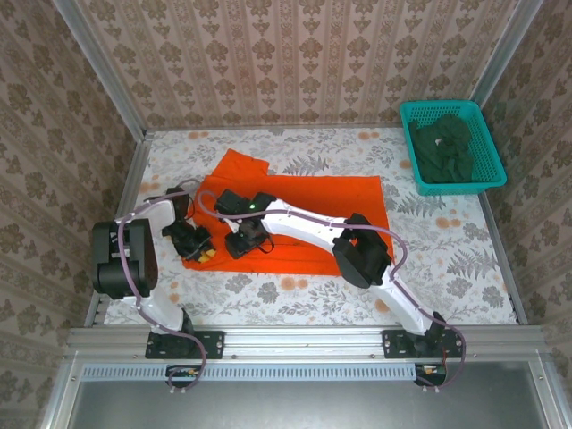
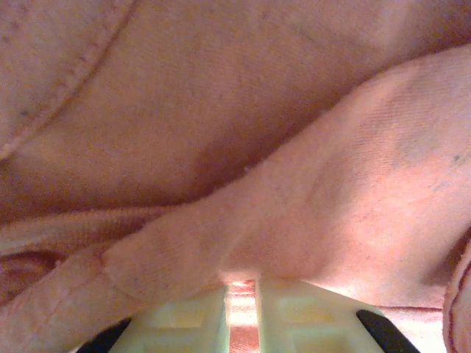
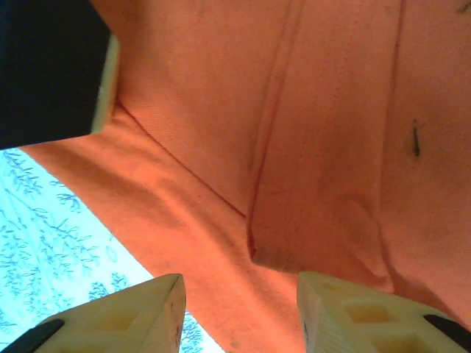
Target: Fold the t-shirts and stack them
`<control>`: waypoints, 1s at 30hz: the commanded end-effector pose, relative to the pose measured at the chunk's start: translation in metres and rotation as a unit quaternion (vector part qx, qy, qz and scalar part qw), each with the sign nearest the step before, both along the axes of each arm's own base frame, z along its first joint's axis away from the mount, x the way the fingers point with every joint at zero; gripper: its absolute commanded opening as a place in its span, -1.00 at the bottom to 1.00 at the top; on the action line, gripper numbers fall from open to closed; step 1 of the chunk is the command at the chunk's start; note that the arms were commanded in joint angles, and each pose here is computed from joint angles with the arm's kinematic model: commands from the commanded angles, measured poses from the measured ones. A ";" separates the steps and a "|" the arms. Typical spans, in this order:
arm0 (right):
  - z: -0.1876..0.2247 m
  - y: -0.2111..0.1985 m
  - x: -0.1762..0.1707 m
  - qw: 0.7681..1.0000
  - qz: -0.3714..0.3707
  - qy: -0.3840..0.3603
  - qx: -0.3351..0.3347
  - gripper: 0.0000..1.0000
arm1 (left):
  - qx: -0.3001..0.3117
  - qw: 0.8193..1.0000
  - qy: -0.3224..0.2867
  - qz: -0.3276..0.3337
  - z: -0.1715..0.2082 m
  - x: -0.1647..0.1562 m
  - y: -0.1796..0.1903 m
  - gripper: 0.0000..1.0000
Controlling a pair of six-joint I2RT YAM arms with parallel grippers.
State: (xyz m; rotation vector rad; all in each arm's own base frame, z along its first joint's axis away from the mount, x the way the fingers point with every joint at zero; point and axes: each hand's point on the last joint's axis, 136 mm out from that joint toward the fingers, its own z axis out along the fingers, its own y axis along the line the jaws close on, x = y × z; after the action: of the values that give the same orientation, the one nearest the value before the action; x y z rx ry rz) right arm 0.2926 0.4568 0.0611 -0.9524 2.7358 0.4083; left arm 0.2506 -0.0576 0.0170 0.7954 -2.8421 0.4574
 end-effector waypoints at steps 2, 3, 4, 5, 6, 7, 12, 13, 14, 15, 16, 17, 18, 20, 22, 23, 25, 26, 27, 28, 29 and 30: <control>-0.007 -0.008 0.002 0.999 0.013 -0.012 -0.045 -0.08 | -0.005 1.000 0.022 -0.009 -0.007 -0.012 0.002 -0.66; -0.007 -0.008 0.003 0.999 0.014 -0.016 -0.049 -0.08 | -0.005 1.000 0.022 -0.009 -0.008 -0.012 0.002 -0.66; -0.007 -0.007 0.004 0.998 0.014 -0.020 -0.052 -0.07 | -0.006 1.000 0.022 -0.009 -0.008 -0.013 0.001 -0.65; -0.007 -0.006 0.005 0.998 0.014 -0.023 -0.055 -0.07 | -0.005 1.000 0.023 -0.010 -0.008 -0.014 0.001 -0.65; -0.008 -0.006 0.006 0.998 0.014 -0.024 -0.058 -0.07 | -0.006 1.000 0.022 -0.010 -0.008 -0.014 0.001 -0.65; -0.008 -0.004 0.007 0.998 0.014 -0.026 -0.059 -0.07 | -0.006 1.000 0.023 -0.010 -0.008 -0.015 0.001 -0.65; -0.015 -0.001 0.010 0.996 0.014 -0.026 -0.078 -0.10 | -0.006 1.000 0.022 -0.011 -0.007 -0.014 0.002 -0.65; -0.015 0.000 0.010 0.996 0.015 -0.027 -0.079 -0.14 | -0.006 1.000 0.023 -0.012 -0.008 -0.014 0.003 -0.65; -0.015 0.002 0.010 0.996 0.016 -0.028 -0.078 -0.19 | -0.005 1.000 0.022 -0.011 -0.008 -0.014 0.003 -0.65; -0.015 0.002 0.010 0.996 0.016 -0.029 -0.077 -0.23 | -0.005 1.000 0.022 -0.012 -0.008 -0.014 0.004 -0.65; -0.017 0.003 0.011 0.996 0.016 -0.029 -0.078 -0.25 | -0.005 1.000 0.023 -0.011 -0.008 -0.014 0.004 -0.65; -0.017 0.002 0.011 0.996 0.016 -0.029 -0.079 -0.27 | -0.005 1.000 0.023 -0.012 -0.009 -0.015 0.004 -0.65; -0.018 0.002 0.011 0.996 0.016 -0.028 -0.080 -0.31 | -0.005 1.000 0.022 -0.012 -0.008 -0.014 0.005 -0.64; -0.019 0.001 0.011 0.996 0.017 -0.028 -0.083 -0.39 | -0.004 1.000 0.023 -0.011 -0.009 -0.014 0.006 -0.65; -0.020 0.000 0.011 0.996 0.018 -0.028 -0.087 -0.45 | -0.004 1.000 0.022 -0.010 -0.009 -0.015 0.006 -0.64; -0.021 -0.001 0.011 0.995 0.019 -0.029 -0.088 -0.49 | -0.004 1.000 0.023 -0.009 -0.009 -0.015 0.007 -0.65; -0.020 -0.002 0.012 0.995 0.020 -0.030 -0.091 -0.62 | -0.003 1.000 0.024 -0.009 -0.010 -0.015 0.008 -0.65; -0.020 -0.003 0.013 0.995 0.018 -0.031 -0.090 -0.70 | -0.003 1.000 0.024 -0.007 -0.011 -0.016 0.008 -0.65; -0.018 -0.002 0.014 0.995 0.016 -0.032 -0.088 -0.77 | -0.003 1.000 0.024 -0.007 -0.010 -0.016 0.008 -0.65; -0.016 -0.003 0.016 0.996 0.012 -0.033 -0.085 -0.86 | -0.002 1.000 0.024 -0.007 -0.011 -0.017 0.009 -0.65; -0.013 -0.003 0.019 0.996 0.008 -0.034 -0.081 -0.93 | -0.002 1.000 0.024 -0.007 -0.011 -0.017 0.009 -0.65; -0.010 -0.003 0.020 0.996 0.006 -0.034 -0.077 -0.99 | -0.002 1.000 0.025 -0.007 -0.012 -0.018 0.009 -0.65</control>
State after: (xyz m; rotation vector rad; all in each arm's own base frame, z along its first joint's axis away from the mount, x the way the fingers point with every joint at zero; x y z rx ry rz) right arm 0.3063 0.4588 0.0424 -1.0223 2.7364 0.1881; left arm 0.2486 -0.0548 0.0156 0.7910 -2.8319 0.4938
